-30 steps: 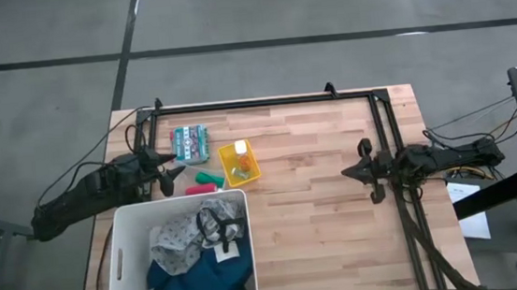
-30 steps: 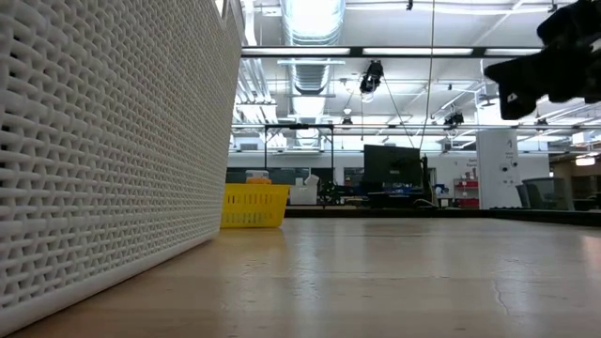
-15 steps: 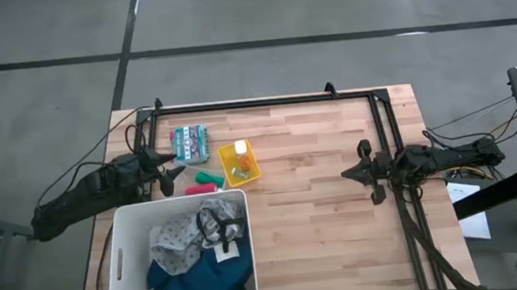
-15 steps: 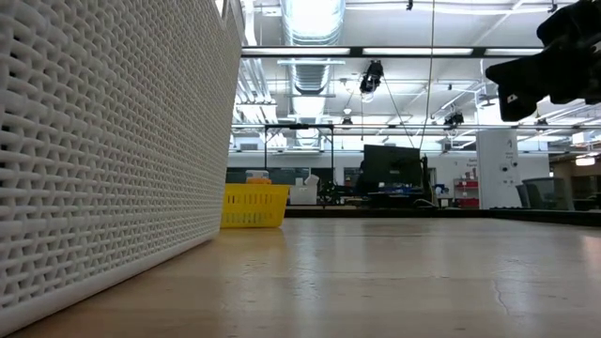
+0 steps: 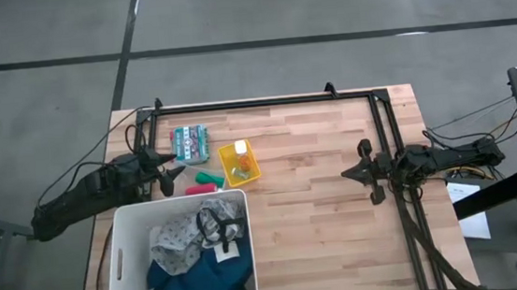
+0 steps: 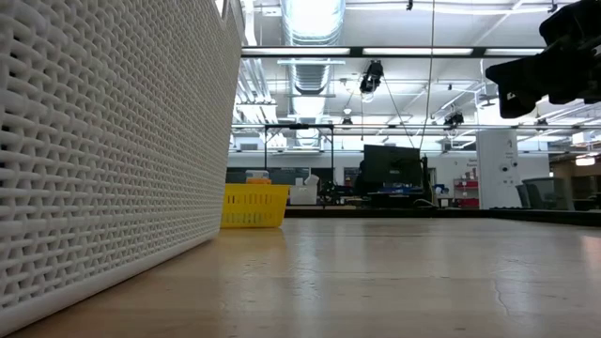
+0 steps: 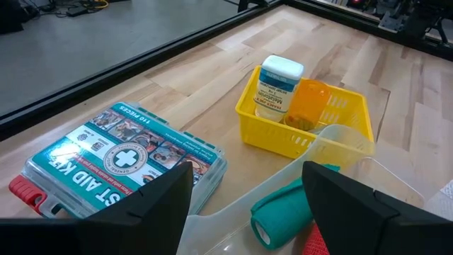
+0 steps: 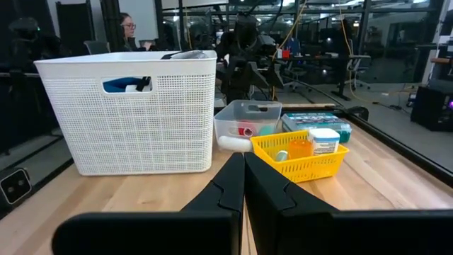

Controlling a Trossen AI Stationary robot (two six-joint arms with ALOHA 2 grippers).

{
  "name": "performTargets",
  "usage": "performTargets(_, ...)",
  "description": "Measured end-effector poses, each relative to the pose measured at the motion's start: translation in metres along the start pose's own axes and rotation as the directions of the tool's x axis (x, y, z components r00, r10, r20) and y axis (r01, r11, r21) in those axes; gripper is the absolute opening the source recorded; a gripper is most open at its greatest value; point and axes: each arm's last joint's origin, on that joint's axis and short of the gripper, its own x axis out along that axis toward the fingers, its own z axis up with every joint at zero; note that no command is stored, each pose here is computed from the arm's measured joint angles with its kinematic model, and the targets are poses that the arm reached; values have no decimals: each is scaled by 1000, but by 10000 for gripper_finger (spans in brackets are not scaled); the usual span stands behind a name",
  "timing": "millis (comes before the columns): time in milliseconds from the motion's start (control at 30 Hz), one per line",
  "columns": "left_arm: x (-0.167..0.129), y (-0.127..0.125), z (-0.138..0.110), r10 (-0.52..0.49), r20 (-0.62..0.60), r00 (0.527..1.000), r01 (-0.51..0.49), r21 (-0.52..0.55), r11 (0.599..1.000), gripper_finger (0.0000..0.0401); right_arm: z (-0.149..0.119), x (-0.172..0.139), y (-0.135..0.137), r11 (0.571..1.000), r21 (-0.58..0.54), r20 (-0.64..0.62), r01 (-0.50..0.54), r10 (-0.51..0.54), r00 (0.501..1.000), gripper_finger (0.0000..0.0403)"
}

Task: Pick & place medical supplies in basket/bin
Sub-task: Return to Home Position

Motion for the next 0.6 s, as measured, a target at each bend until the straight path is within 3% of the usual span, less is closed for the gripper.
performTargets(600, 0, 0, 0, 3, 1, 1000, -3, 1, 1000, 271, 0, 0, 0, 1000, -1, 0, 1, -1, 1000, 8)
